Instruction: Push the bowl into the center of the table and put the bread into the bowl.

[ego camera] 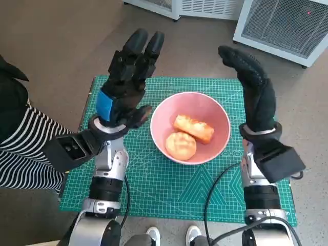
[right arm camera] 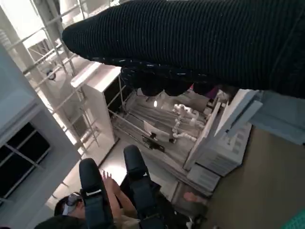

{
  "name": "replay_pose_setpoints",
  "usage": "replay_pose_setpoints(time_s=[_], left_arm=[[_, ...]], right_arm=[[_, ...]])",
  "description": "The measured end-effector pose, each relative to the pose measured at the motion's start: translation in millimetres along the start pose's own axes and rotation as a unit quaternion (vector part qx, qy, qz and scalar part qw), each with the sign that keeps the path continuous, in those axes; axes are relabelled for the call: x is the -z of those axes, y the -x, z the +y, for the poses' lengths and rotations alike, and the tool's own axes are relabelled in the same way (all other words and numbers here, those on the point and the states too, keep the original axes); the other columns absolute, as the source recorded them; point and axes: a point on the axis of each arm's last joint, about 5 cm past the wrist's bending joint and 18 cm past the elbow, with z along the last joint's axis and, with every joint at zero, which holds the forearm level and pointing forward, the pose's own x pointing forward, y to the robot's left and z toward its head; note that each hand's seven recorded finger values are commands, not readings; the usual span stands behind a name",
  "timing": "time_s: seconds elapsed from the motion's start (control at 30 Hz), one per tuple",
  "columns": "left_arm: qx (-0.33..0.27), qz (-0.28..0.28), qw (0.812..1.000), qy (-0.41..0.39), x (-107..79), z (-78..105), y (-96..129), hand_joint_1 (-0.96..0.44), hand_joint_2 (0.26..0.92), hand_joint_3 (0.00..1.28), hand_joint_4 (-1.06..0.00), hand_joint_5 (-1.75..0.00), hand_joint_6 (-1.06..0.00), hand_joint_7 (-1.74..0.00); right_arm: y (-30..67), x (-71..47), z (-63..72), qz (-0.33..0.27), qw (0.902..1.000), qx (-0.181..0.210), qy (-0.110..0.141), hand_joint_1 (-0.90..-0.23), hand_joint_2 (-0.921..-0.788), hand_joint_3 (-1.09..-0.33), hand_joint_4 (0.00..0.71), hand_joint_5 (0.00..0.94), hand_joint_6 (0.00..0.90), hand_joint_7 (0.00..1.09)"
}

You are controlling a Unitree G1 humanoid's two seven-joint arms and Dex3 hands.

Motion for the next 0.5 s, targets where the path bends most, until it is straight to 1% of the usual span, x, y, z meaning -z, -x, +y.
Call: replay_pose_setpoints(time_s=[0.07,0.17,0.23,0.37,0.5], left_arm=[[0.0,0.0,1.0,0.0,0.0,0.1,0.5,-0.67,0.921,0.42,0.0,0.0,0.0,-0.14],[0.001,0.0,1.0,0.0,-0.1,0.3,0.8,-0.67,0.921,0.42,0.0,0.0,0.0,-0.05],[0.001,0.0,1.0,0.0,-0.1,0.6,0.9,-0.67,0.921,0.42,0.0,0.0,0.0,-0.02],[0.002,0.001,1.0,-0.001,0.2,1.4,2.0,-0.67,0.921,0.42,0.0,0.0,0.0,-0.01],[0.001,0.002,1.0,-0.001,0.2,2.1,2.6,-0.67,0.921,0.42,0.0,0.0,0.0,0.0]], right_arm=[[0.0,0.2,0.6,0.001,1.0,-0.001,0.0,-0.743,-0.921,-0.783,0.145,0.0,-0.001,0.51],[-0.1,0.5,1.7,0.004,1.0,-0.002,0.002,-0.746,-0.921,-0.787,0.144,0.0,0.0,0.51],[0.1,0.9,2.5,0.005,1.0,-0.001,0.001,-0.746,-0.921,-0.791,0.143,0.0,-0.001,0.51],[0.6,1.6,3.5,0.008,1.0,0.002,0.001,-0.747,-0.921,-0.802,0.141,0.0,0.0,0.5],[1.4,2.8,4.4,0.013,0.9999,0.0,0.007,-0.748,-0.921,-0.826,0.141,0.0,0.0,0.5]])
